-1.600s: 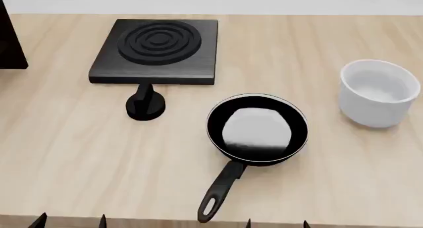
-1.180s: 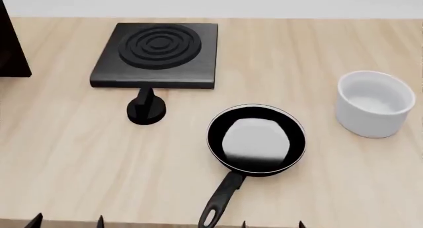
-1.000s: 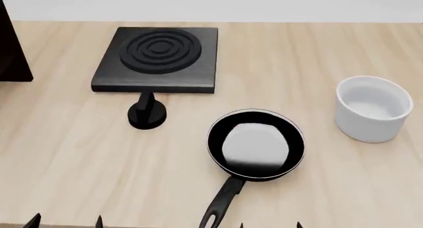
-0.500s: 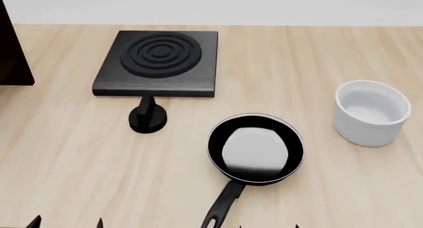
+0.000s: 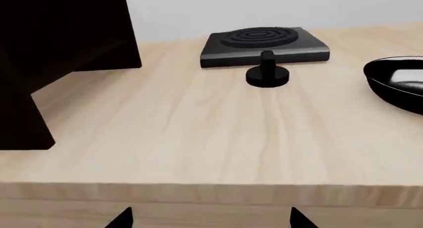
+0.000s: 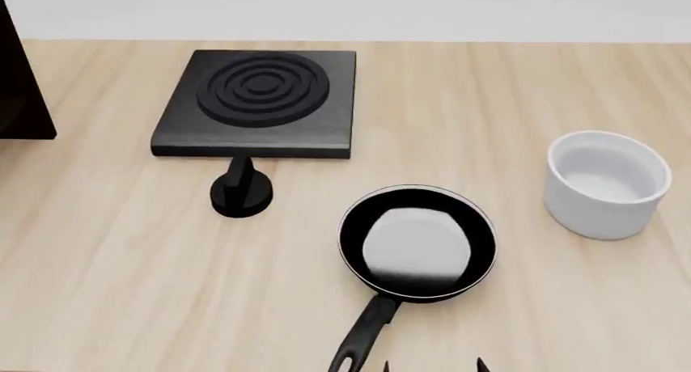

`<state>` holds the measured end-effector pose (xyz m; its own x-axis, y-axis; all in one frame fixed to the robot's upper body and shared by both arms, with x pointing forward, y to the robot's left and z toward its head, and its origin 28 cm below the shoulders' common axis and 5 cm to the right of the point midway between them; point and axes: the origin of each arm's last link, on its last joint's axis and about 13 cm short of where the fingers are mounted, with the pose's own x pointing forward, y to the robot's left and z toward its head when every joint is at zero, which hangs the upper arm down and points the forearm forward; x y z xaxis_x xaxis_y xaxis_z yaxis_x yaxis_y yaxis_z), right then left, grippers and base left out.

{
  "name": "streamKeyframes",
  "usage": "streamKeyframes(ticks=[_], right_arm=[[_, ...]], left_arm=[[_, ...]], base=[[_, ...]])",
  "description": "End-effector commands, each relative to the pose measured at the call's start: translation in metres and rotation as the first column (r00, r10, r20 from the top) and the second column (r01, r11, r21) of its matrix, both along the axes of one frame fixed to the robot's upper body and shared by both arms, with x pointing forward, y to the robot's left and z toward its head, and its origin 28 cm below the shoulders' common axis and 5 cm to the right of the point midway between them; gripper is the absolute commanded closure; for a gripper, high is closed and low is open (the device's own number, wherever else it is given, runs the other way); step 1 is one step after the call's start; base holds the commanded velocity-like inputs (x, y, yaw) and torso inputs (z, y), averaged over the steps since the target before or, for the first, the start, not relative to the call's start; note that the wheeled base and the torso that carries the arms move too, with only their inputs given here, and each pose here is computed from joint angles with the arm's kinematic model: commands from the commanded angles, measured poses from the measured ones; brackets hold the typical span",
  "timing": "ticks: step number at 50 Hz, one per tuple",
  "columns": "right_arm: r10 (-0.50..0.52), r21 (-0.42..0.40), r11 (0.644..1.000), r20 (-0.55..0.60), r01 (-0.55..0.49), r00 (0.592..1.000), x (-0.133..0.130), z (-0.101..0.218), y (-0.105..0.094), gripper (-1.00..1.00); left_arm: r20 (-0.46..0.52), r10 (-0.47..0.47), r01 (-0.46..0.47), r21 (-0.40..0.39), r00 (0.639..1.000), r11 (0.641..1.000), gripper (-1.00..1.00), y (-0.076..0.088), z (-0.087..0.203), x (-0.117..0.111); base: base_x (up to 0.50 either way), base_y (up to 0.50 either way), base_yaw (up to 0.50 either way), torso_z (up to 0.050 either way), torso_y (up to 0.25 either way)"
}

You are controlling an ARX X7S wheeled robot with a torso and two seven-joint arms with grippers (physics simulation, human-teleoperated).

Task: Put the frying pan under the cabinet shelf.

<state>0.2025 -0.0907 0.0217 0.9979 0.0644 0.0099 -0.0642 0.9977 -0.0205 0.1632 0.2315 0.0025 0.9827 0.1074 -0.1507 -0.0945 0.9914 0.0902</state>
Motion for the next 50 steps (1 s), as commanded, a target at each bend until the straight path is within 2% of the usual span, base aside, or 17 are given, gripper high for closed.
streamKeyframes(ticks=[1, 2, 4, 7, 8, 10, 13, 14, 16, 18, 20, 21, 22, 25, 27, 37, 50], right_arm=[[0.017, -0.015, 1.0, 0.0, -0.017, 1.0, 0.002, 0.002, 0.002, -1.0], [0.016, -0.014, 1.0, -0.001, -0.016, 1.0, 0.002, 0.002, 0.002, -1.0], [0.014, -0.018, 1.0, 0.005, -0.014, 1.0, 0.002, 0.005, 0.001, -1.0], [0.016, -0.018, 1.0, 0.011, -0.016, 1.0, 0.002, 0.005, 0.001, -1.0], [0.019, -0.017, 1.0, 0.01, -0.019, 1.0, 0.002, 0.004, 0.001, -1.0], [0.019, -0.021, 1.0, 0.01, -0.019, 1.0, 0.002, 0.004, 0.001, -1.0], [0.019, -0.017, 1.0, 0.012, -0.019, 1.0, 0.0, 0.005, 0.0, -1.0], [0.017, -0.017, 1.0, 0.01, -0.017, 1.0, 0.0, 0.004, -0.001, -1.0], [0.02, -0.019, 1.0, 0.01, -0.019, 1.0, -0.001, 0.004, 0.0, -1.0], [0.018, -0.021, 1.0, 0.009, -0.018, 1.0, -0.001, 0.005, -0.001, -1.0], [0.017, -0.021, 1.0, 0.01, -0.017, 1.0, -0.001, 0.005, -0.001, -1.0], [0.018, -0.017, 1.0, 0.01, -0.018, 1.0, -0.001, 0.006, -0.001, -1.0], [0.018, -0.016, 1.0, 0.009, -0.018, 1.0, -0.001, 0.006, -0.001, -1.0], [0.02, -0.022, 1.0, 0.012, -0.02, 1.0, 0.0, 0.006, -0.001, -1.0], [0.019, -0.023, 1.0, 0.014, -0.019, 1.0, -0.001, 0.007, -0.001, -1.0], [0.013, -0.033, 0.999, 0.014, -0.012, 1.0, -0.002, 0.009, -0.002, -1.0], [0.003, -0.043, 0.999, 0.006, -0.003, 1.0, -0.001, 0.009, -0.003, -1.0]], left_arm=[[-0.205, 0.177, -0.145, 0.162, 0.963, 0.976, -1.0, 0.048, -0.018, -0.038], [-0.211, 0.199, -0.173, 0.135, 0.957, 0.976, -1.0, 0.052, -0.019, -0.041], [-0.225, 0.266, -0.229, 0.175, 0.937, 0.958, -1.0, 0.066, -0.022, -0.047], [-0.285, 0.39, -0.341, 0.206, 0.876, 0.917, -1.0, 0.095, -0.041, -0.057], [-0.327, 0.442, -0.396, 0.199, 0.836, 0.896, -1.0, 0.105, -0.05, -0.061], [-0.357, 0.445, -0.374, 0.252, 0.821, 0.893, -1.0, 0.113, -0.059, -0.067], [-0.42, 0.477, -0.407, 0.25, 0.772, 0.878, -1.0, 0.126, -0.073, -0.075], [-0.463, 0.496, -0.396, 0.302, 0.734, 0.867, -1.0, 0.135, -0.084, -0.082], [-0.502, 0.534, -0.43, 0.316, 0.681, 0.846, -1.0, 0.146, -0.095, -0.09], [-0.543, 0.514, -0.401, 0.322, 0.664, 0.858, -1.0, 0.152, -0.104, -0.096], [-0.501, 0.569, -0.422, 0.384, 0.652, 0.821, -1.0, 0.163, -0.113, -0.102], [-0.488, 0.555, -0.418, 0.368, 0.673, 0.831, -1.0, 0.166, -0.115, -0.104], [-0.559, 0.591, -0.392, 0.444, 0.582, 0.806, -1.0, 0.167, -0.118, -0.117], [-0.637, 0.611, -0.416, 0.451, 0.469, 0.79, -1.0, 0.166, -0.122, -0.133], [-0.669, 0.588, -0.394, 0.442, 0.454, 0.806, -1.0, 0.163, -0.123, -0.137], [-0.81, 0.523, -0.331, 0.432, 0.267, 0.839, -1.0, 0.139, -0.133, -0.165], [-0.814, 0.521, -0.326, 0.434, 0.258, 0.84, -1.0, 0.137, -0.134, -0.167]], base=[[0.0, 0.0, 0.0, 0.0, 0.0], [0.0, 0.0, 0.0, 0.0, 0.0], [0.0, 0.0, 0.0, 0.0, 0.0], [0.0, 0.0, 0.0, 0.0, 0.0], [0.0, 0.0, 0.0, 0.0, 0.0], [0.0, 0.0, 0.0, 0.0, 0.0], [0.0, 0.0, 0.0, 0.0, 0.0], [0.0, 0.0, 0.0, 0.0, 0.0], [0.0, 0.0, 0.0, 0.0, 0.0], [0.0, 0.0, 0.0, 0.0, 0.0], [0.0, 0.0, 0.0, 0.0, 0.0], [0.0, 0.0, 0.0, 0.0, 0.0], [0.0, 0.0, 0.0, 0.0, 0.0], [0.0, 0.0, 0.0, 0.0, 0.0], [0.0, 0.0, 0.0, 0.0, 0.0], [0.0, 0.0, 0.0, 0.0, 0.0], [0.0, 0.0, 0.0, 0.0, 0.0]])
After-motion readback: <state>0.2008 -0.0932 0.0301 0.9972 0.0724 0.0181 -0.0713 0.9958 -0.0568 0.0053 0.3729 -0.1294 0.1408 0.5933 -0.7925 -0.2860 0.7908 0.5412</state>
